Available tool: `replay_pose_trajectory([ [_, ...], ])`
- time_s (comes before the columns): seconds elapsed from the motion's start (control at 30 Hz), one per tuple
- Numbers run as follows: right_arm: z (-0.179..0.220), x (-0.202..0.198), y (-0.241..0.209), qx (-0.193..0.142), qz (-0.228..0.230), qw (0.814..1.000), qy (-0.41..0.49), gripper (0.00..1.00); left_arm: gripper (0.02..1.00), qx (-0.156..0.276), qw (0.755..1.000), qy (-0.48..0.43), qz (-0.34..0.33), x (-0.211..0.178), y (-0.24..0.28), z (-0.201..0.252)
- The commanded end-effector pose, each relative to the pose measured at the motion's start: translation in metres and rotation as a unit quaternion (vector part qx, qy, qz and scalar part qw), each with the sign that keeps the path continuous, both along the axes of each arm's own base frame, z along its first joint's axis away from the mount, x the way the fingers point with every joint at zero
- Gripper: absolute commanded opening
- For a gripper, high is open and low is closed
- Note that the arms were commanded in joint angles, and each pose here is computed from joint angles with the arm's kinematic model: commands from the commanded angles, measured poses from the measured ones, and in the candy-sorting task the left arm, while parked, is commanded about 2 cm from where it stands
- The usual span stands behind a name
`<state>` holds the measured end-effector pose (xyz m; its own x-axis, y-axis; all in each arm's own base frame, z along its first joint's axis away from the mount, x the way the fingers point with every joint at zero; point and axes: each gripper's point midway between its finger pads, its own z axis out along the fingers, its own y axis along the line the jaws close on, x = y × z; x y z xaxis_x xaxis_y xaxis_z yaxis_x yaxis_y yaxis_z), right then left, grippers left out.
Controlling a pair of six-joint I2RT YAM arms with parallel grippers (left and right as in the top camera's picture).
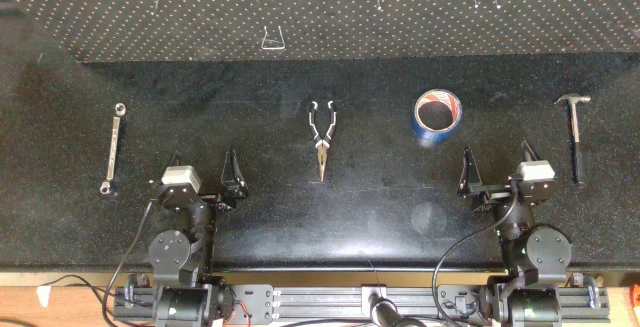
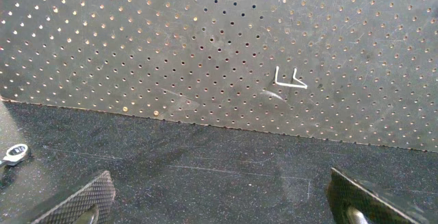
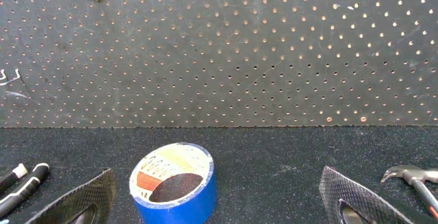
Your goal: Place Tools Onto Pegboard
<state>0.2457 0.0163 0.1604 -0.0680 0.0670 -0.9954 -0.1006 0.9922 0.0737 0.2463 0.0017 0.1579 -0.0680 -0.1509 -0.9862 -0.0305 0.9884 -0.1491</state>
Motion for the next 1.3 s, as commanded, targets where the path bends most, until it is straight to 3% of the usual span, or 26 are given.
replay_pose_trajectory([
  [0.03,-0.001,0.0,-0.001,0.009,-0.004,1.0,0.001,0.976,0.996,0.006,1.0,0.001,0.003,0.0,0.002,-0.001],
  [1.0,-0.001,0.0,-0.001,0.009,-0.004,1.0,0.001,0.976,0.996,0.007,1.0,0.001,-0.003,0.0,0.0,-0.001],
  [1.17,-0.001,0.0,0.0,0.009,-0.003,1.0,0.001,0.976,0.996,0.065,0.998,0.024,-0.007,0.003,0.001,0.004],
  [1.3,-0.001,0.0,0.0,0.009,-0.003,1.0,0.001,0.976,0.993,0.19,0.964,0.184,-0.015,0.013,0.018,-0.011],
])
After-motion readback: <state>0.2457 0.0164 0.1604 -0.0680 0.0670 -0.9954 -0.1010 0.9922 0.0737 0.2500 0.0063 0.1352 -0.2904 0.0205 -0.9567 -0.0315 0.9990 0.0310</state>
